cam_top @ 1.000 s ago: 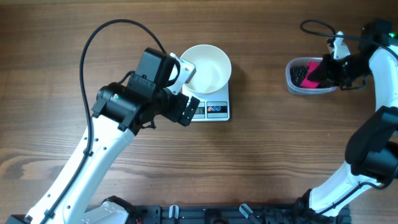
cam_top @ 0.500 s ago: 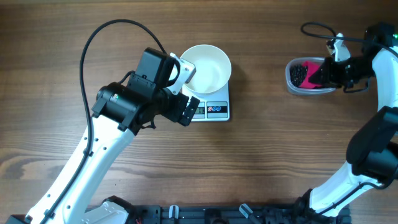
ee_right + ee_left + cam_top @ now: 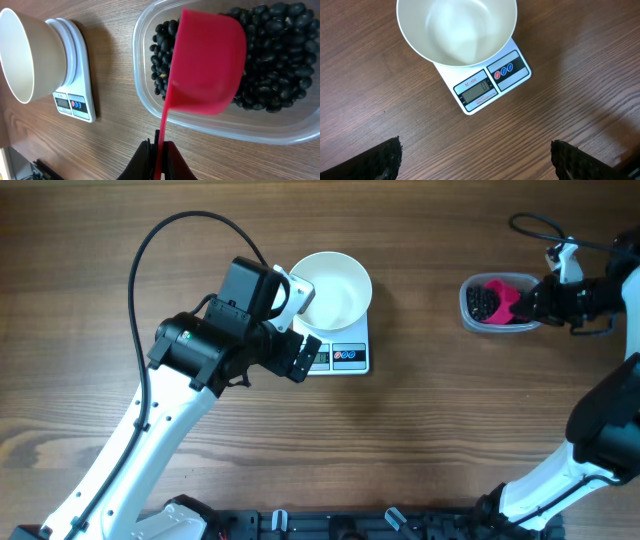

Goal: Scoop item into bowl and weigh 150g on scale
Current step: 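Dip the scoop into the black beans with the right gripper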

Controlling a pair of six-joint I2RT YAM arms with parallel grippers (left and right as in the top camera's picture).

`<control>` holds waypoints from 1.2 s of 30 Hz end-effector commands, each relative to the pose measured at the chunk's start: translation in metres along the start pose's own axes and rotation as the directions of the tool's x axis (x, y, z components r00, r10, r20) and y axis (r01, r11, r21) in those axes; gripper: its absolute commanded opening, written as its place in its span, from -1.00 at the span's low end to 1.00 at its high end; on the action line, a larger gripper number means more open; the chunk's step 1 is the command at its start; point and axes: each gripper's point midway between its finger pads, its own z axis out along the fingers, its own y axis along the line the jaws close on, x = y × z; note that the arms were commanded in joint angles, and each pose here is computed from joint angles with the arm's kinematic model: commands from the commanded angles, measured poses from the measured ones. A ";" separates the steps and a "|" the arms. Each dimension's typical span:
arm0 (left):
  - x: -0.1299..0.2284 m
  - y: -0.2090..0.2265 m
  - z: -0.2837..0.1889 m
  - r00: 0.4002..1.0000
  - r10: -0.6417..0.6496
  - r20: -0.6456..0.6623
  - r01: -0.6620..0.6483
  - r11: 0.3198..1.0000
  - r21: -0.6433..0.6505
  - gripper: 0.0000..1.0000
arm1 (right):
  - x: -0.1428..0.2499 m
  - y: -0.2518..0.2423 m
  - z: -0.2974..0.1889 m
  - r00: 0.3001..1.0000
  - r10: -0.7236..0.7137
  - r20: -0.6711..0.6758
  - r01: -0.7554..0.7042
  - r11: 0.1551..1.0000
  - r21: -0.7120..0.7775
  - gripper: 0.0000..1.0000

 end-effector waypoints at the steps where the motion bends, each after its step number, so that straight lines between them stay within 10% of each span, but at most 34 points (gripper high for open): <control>1: 0.000 0.002 -0.001 1.000 -0.005 0.005 0.005 1.000 -0.008 1.00 | -0.001 0.001 -0.005 1.000 -0.005 0.028 0.006 0.999 -0.043 -0.91; 36: 0.000 0.002 -0.001 1.000 -0.004 0.005 0.004 1.000 -0.008 1.00 | -0.001 -0.011 -0.060 0.967 0.139 0.216 -0.071 0.952 -0.296 -0.92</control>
